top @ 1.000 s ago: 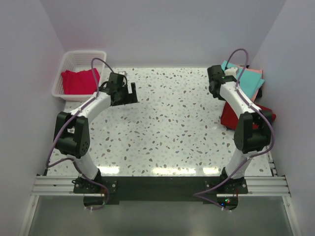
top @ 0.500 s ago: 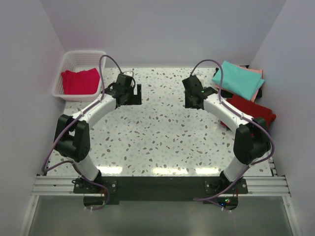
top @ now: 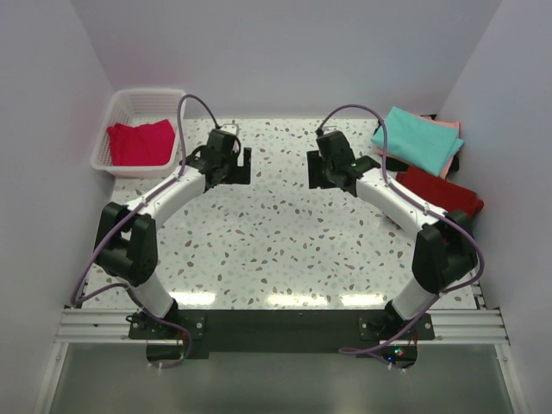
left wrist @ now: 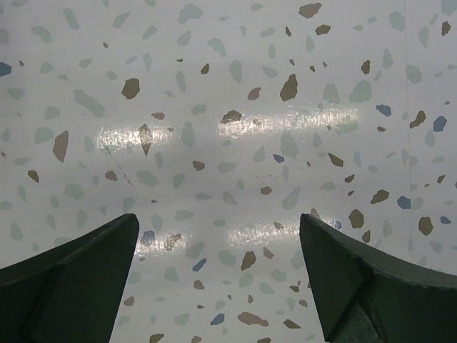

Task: Fold and stack the t-shirts
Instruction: Reset both grippers

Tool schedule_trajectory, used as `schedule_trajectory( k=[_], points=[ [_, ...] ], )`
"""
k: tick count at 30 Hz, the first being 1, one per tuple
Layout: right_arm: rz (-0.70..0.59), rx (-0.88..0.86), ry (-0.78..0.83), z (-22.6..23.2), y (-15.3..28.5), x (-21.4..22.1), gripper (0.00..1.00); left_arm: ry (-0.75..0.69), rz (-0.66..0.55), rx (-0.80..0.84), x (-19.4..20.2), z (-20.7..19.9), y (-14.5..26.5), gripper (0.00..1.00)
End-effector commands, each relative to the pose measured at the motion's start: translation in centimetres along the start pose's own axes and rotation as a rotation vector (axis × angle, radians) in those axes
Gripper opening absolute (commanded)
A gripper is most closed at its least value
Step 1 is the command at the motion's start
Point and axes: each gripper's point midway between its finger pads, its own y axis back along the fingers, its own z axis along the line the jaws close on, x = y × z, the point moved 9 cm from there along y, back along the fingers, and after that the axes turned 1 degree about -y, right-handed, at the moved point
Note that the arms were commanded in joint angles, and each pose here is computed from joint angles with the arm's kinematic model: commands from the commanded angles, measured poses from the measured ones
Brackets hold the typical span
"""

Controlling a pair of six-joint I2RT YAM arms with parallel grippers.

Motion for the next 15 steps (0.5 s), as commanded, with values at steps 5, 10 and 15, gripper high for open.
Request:
schedule_trajectory(
  k=[5, 10, 15],
  points=[
    [-0.048, -0.075, 0.020, 1.06, 0.87, -1.01, 0.56, -0.006, -0.111, -0.013, -1.87, 0.06, 1.79, 1.00],
    [-0.037, -0.083, 0.028, 1.45, 0.66, -0.92, 0.56, -0.010, -0.111, -0.031, -1.83, 0.20, 1.86, 1.00],
    [-0.035, -0.086, 0.028, 1.75, 0.55, -0.97, 0.56, -0.011, -0.107, -0.049, -1.82, 0.41, 2.13, 1.00]
  ],
)
